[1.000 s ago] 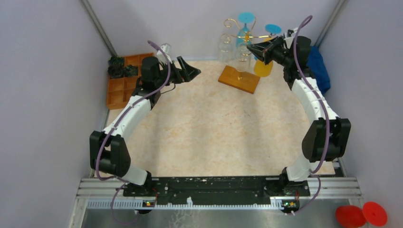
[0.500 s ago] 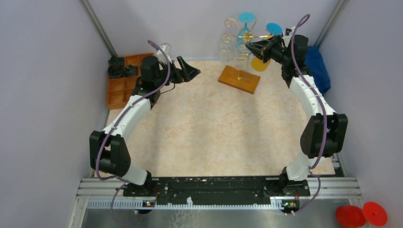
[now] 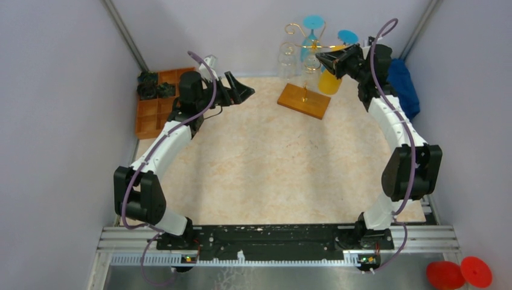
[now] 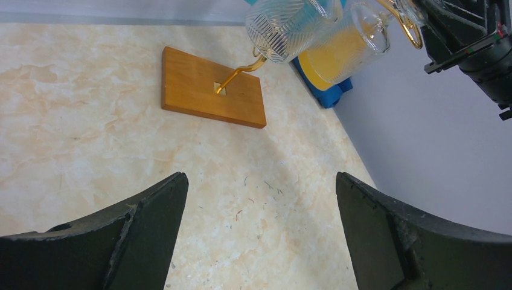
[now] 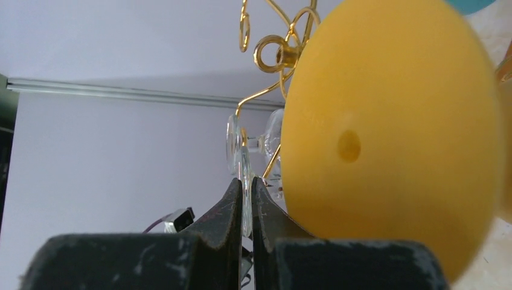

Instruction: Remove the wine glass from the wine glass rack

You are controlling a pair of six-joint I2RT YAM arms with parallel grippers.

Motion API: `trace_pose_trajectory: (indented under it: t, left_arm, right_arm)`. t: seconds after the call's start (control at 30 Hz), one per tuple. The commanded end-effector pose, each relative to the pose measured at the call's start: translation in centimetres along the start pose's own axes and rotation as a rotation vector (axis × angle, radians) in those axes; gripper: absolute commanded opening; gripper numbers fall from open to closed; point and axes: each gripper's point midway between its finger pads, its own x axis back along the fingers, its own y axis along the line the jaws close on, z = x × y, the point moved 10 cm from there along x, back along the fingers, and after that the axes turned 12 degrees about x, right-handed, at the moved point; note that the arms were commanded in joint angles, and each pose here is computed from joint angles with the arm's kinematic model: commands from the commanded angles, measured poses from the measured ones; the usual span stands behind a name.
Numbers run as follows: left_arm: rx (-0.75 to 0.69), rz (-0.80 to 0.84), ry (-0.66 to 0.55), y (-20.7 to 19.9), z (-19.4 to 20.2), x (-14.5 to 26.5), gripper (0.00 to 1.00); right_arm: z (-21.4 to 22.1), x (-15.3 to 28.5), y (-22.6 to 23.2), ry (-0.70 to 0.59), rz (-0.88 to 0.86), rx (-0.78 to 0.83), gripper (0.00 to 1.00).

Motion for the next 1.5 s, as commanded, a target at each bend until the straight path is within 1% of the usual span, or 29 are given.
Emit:
trace_pose_trajectory:
  t: [0.0, 0.3, 0.5, 0.73, 1.07, 1.13, 1.23, 1.27, 1.3, 1.33, 1.37, 1.43, 1.47]
  left_arm:
    - [-0.017, 0.015, -0.008, -0.5, -0.6, 0.2, 0.98]
    - [-0.008, 0.016, 0.001, -0.3, -0.4, 0.0, 0.98]
    - [0.000, 0.018, 0.005, -0.2, -0.3, -0.1, 0.98]
    - [0.012, 0.017, 0.016, 0.1, -0.1, -0.5, 0.98]
    - [0.040, 0.038, 0.045, 0.6, 0.3, -1.1, 0.98]
    - [0.034, 0.080, 0.052, 0.3, 0.3, -1.1, 0.98]
    - [0.028, 0.223, 0.082, -0.7, 0.9, -0.5, 0.98]
    - [0.028, 0.276, 0.088, -1.1, 1.1, -0.2, 0.97]
    - [0.034, 0.325, 0.099, -1.4, 1.4, 0.2, 0.93]
    - [0.033, 0.375, 0.104, -1.8, 1.7, 0.5, 0.80]
    - [0.043, 0.429, 0.131, -2.2, 2.1, 0.9, 0.62]
    - [0.034, 0.517, 0.162, -2.8, 2.7, 1.4, 0.56]
    - [0.034, 0.560, 0.185, -3.0, 3.2, 1.7, 0.56]
  right_arm:
    - [-1.8, 2.1, 4.2, -0.131, -0.083, 0.098, 0.00]
    - [-2.2, 4.1, 5.4, -0.199, -0.082, 0.150, 0.00]
    - [-2.0, 5.3, 6.0, -0.201, -0.093, 0.155, 0.00]
    - [-1.0, 6.5, 4.8, -0.204, -0.071, 0.143, 0.00]
    - [1.0, 8.9, 5.3, -0.150, -0.123, 0.137, 0.00]
    - [1.9, 9.9, 5.3, -0.135, -0.118, 0.150, 0.00]
    - [3.6, 11.9, 5.2, -0.097, -0.130, 0.177, 0.00]
    - [4.3, 13.1, 5.7, -0.098, -0.141, 0.201, 0.00]
    - [4.9, 13.9, 5.8, -0.092, -0.140, 0.223, 0.00]
    - [5.3, 14.6, 6.3, -0.084, -0.152, 0.250, 0.00]
    - [5.7, 15.4, 6.9, -0.076, -0.171, 0.273, 0.00]
    - [6.4, 16.4, 8.3, -0.042, -0.229, 0.306, 0.00]
    - [6.8, 16.8, 9.1, -0.025, -0.274, 0.321, 0.00]
